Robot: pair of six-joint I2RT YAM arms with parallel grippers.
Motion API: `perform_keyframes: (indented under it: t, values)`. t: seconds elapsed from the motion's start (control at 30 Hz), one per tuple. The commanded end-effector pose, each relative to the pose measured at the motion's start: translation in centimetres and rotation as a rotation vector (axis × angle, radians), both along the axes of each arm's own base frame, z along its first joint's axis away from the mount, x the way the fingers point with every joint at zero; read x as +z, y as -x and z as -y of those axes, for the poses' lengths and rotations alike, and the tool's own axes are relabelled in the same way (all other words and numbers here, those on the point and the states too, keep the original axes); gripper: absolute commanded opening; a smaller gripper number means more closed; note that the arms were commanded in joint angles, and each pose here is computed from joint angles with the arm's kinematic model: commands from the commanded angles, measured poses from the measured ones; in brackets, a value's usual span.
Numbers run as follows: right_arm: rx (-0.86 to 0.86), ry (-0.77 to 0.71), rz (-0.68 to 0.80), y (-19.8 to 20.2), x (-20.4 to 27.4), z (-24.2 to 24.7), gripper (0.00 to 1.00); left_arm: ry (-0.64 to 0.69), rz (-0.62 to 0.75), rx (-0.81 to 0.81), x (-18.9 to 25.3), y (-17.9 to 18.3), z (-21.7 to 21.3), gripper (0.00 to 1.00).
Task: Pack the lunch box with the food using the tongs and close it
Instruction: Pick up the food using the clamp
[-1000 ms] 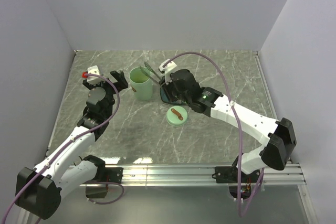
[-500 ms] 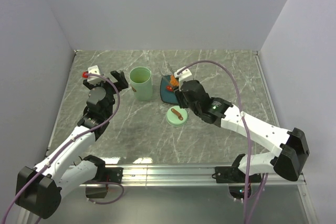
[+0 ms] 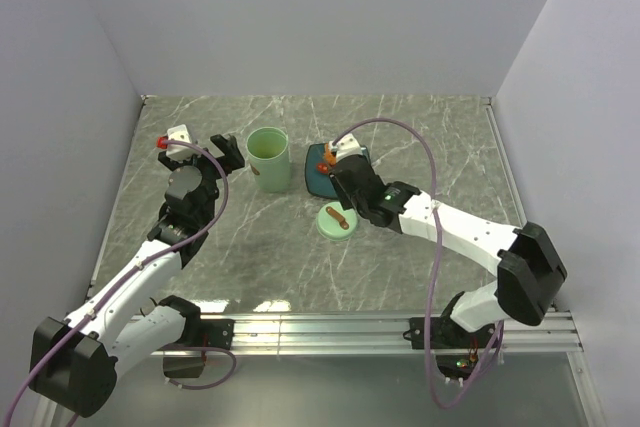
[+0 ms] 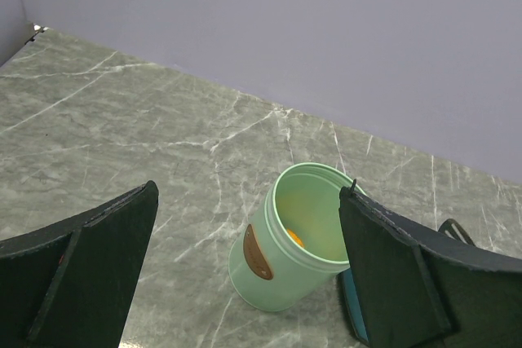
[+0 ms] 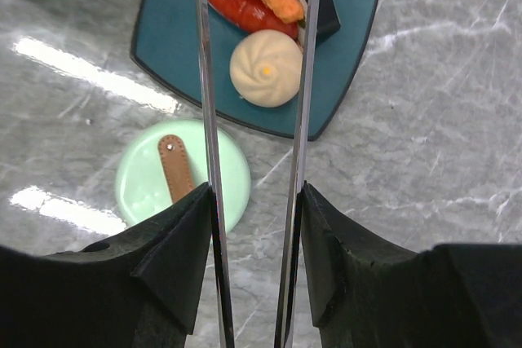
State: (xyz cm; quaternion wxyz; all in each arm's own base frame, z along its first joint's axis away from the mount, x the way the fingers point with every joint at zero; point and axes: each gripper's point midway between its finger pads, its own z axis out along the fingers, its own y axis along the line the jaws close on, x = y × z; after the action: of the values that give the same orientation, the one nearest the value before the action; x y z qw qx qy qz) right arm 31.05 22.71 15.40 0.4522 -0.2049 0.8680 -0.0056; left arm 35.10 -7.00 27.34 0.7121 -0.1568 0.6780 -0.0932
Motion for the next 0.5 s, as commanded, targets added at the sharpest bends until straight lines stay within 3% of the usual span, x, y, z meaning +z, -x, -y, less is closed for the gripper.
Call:
perform_keyframes:
  t: [0.0,0.47]
  values:
    - [-0.056,-0.015,0.02,-1.1,0.4,0.5,0.53,0.03,0.038,-0.01,0.8,-0.1,0.2,0.99]
    - [-0.035,-0.011,-0.055,-1.5,-2.1,0.3,0.54,0.029,0.035,-0.009,0.7,-0.2,0.2,0.99]
